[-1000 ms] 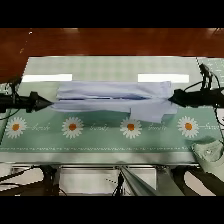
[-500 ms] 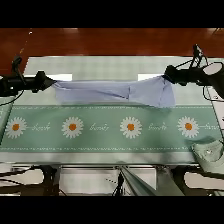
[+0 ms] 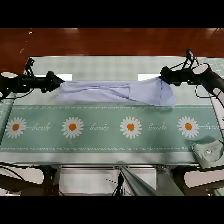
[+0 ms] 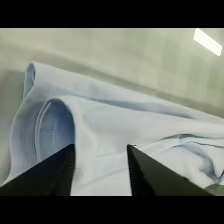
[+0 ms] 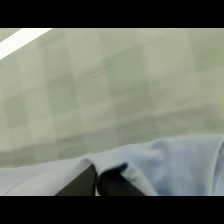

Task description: Fold the shirts.

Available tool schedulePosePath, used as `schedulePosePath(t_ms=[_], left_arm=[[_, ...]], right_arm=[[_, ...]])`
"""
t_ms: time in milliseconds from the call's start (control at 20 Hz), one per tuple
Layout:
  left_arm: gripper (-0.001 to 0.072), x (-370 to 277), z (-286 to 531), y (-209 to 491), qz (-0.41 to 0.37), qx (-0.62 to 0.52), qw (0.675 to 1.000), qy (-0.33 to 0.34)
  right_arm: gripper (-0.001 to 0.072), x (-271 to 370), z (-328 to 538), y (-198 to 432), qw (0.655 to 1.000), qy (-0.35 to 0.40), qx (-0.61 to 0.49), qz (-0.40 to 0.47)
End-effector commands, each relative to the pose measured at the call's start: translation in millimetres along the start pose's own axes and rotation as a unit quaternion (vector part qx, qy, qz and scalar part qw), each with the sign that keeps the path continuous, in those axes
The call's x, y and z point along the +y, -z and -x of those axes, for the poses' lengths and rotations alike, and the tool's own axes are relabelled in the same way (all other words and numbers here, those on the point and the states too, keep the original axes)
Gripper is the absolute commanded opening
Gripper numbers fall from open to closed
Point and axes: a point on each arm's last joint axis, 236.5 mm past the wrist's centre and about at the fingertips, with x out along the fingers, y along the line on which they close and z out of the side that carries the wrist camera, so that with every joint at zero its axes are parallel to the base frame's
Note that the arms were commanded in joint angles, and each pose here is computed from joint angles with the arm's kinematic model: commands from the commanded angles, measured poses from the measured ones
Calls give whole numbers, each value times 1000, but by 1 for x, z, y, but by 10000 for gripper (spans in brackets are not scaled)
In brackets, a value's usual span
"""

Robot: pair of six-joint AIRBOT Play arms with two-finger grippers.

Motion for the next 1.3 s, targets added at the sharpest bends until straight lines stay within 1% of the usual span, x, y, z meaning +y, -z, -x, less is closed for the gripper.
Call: schedulePosePath(t_ms=[0, 50, 100, 200, 250, 300, 350, 400, 450, 550, 750, 850, 900, 1100, 1250], left_arm=[[583, 24, 9, 24, 19, 58, 998, -20], [623, 33, 17, 30, 31, 73, 996, -28], [610, 40, 27, 36, 38, 88, 995, -31], [601, 43, 42, 40, 55, 98, 994, -17], [575, 43, 49, 41, 59, 100, 993, -13], [500, 42, 54, 40, 60, 99, 993, -9], [500, 38, 59, 38, 55, 95, 994, -9], [500, 34, 62, 37, 43, 91, 995, -7], [500, 30, 65, 35, 34, 87, 996, -7], [505, 14, 69, 35, 15, 86, 996, 12], [504, -5, 68, 45, 14, 106, 993, 40], [505, -15, 68, 52, 11, 121, 991, 55], [504, -20, 68, 55, 6, 128, 990, 63], [504, -45, 70, 54, 2, 126, 987, 105], [504, -65, 72, 45, 2, 105, 984, 144]], right_arm=[[369, -2, 5, -2, 1000, 1, 1, 23], [417, -5, 14, -7, 999, 9, -3, 53], [417, -14, 29, -14, 996, 31, -11, 86], [417, -42, 65, -32, 983, 99, -26, 151], [417, -62, 86, -38, 974, 147, -27, 168], [417, -87, 106, -40, 966, 196, -19, 166], [451, -108, 118, -35, 961, 228, 0, 158], [576, -124, 124, -23, 961, 237, 27, 137], [595, -134, 126, -11, 965, 233, 53, 109], [595, -138, 118, 9, 975, 195, 89, 54], [595, -98, 76, 24, 992, 61, 109, -30], [595, -77, 54, 26, 990, -6, 114, -78], [595, -75, 45, 29, 988, -22, 120, -96], [600, -86, 24, 52, 979, -24, 159, -122], [601, -71, 12, 60, 983, -26, 166, -76]])
